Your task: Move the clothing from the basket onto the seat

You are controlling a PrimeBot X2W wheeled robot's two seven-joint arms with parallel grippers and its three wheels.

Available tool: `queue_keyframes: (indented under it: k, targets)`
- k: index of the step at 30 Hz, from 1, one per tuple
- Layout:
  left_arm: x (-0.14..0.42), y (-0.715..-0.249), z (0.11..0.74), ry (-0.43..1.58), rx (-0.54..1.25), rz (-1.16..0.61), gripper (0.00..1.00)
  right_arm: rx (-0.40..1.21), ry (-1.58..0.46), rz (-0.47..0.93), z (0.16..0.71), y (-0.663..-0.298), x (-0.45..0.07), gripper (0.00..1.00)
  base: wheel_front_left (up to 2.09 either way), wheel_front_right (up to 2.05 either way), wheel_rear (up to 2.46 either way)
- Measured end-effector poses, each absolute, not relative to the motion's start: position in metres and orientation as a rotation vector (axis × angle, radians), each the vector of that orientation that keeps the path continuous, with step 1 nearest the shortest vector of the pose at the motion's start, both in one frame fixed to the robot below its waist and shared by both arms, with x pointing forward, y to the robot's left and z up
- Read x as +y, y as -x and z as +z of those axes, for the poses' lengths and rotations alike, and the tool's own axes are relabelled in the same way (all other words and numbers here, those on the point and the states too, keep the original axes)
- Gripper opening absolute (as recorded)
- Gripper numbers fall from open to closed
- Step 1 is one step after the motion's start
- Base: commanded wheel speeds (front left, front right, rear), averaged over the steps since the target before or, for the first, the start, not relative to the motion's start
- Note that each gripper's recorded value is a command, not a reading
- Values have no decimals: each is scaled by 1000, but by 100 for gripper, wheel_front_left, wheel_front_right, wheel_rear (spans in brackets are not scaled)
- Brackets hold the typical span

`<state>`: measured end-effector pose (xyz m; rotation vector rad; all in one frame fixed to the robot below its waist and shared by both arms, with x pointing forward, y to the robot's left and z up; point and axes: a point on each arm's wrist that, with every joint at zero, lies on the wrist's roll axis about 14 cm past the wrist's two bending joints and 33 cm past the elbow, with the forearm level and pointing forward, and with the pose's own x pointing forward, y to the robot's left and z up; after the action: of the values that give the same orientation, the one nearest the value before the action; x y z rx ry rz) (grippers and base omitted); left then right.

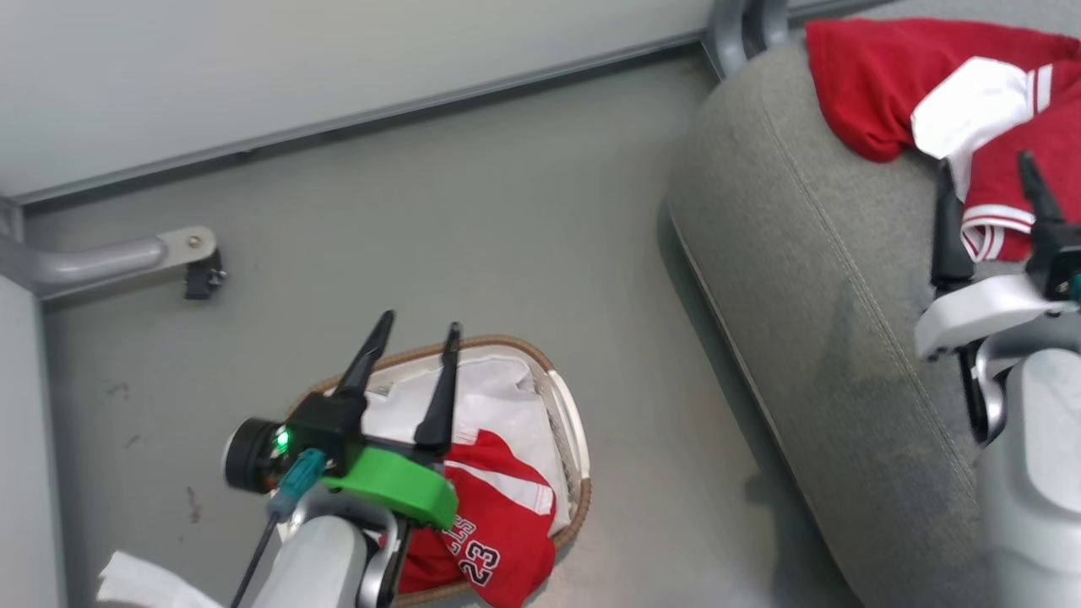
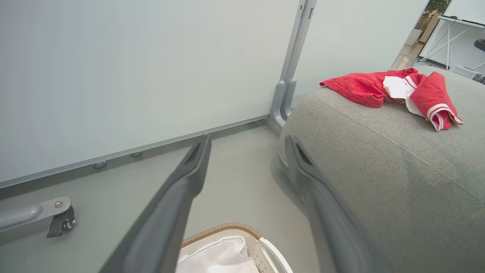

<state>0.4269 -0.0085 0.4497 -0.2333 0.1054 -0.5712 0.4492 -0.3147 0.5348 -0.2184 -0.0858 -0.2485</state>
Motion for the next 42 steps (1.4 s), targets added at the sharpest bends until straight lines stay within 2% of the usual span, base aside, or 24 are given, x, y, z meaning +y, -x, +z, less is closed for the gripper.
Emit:
queue_keyframes:
  k: [8,17,27,42]
  targets:
    - [81,-409,459,214,81,-292,100,-88,100,-62,524,-444,-233,100,0,0,0]
    - [144,-369,454,211,89,-104,100,-72,-1,81,512,-418,-177,100,0,0,0]
    - [151,-342,448,237,107,-79,100,-29,-75,151,496,-391,-149,100,0,0,0]
    - [147,-340,445,245,118,-84,100,-25,-87,172,495,-389,-142,100,0,0,0]
